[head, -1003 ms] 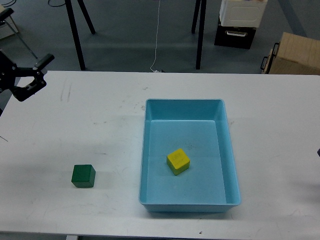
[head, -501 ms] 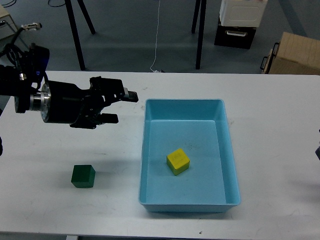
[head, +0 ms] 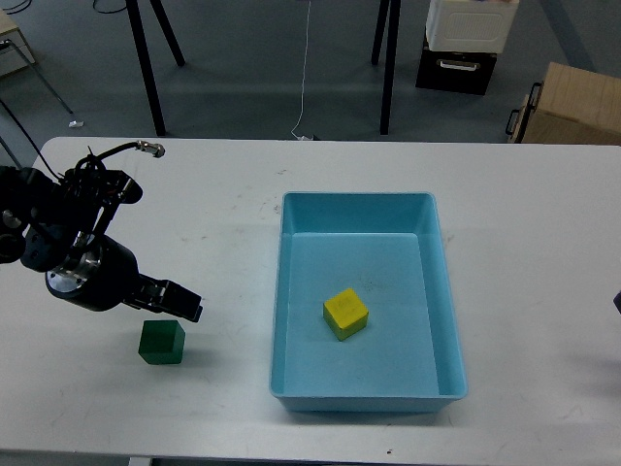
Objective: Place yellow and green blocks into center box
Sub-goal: 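Swing the left gripper down onto the green cube and close it, then lift the green cube and carry it over the blue bin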
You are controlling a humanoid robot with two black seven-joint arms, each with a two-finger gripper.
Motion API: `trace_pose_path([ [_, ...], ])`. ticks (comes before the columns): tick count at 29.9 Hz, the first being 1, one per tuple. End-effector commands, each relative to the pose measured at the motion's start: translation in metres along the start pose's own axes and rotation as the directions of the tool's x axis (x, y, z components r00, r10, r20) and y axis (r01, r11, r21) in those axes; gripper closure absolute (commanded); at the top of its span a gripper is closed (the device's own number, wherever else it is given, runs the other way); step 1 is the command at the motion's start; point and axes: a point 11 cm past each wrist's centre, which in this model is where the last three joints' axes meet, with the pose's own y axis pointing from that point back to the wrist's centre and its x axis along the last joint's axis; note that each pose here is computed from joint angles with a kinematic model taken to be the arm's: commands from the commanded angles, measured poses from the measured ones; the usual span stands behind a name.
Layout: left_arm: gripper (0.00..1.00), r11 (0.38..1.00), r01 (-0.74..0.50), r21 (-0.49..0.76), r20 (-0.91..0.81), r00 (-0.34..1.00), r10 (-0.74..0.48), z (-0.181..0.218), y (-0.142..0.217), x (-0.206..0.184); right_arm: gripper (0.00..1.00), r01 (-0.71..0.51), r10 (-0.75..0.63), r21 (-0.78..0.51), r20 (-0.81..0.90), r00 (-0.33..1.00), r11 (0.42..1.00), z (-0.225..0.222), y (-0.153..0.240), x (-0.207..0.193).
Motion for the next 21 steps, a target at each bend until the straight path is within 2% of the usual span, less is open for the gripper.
trace_pose_path([
  [1,0.01,1.000,0.000,0.011,-0.040,0.999,0.000,-0.013,-0.013,-0.003,0.00,-0.001,0.001,-0.004,0.003,1.000,1.000,0.002,-0.001,0.001],
  [17,0.03,0.998,0.022,0.061,-0.027,0.999,-0.020,-0.021,-0.045,0.002,0.00,-0.005,0.005,-0.004,0.001,1.000,1.000,0.001,0.001,0.002],
  [20,0.11,0.997,0.048,0.063,-0.035,0.998,-0.045,-0.022,-0.054,-0.006,0.00,-0.005,0.005,-0.004,0.001,1.000,1.000,0.001,0.001,0.002],
  [21,0.20,0.997,0.048,0.065,-0.035,0.998,-0.046,-0.023,-0.055,-0.007,0.00,-0.007,0.007,-0.004,0.001,1.000,1.000,0.001,0.001,0.002],
])
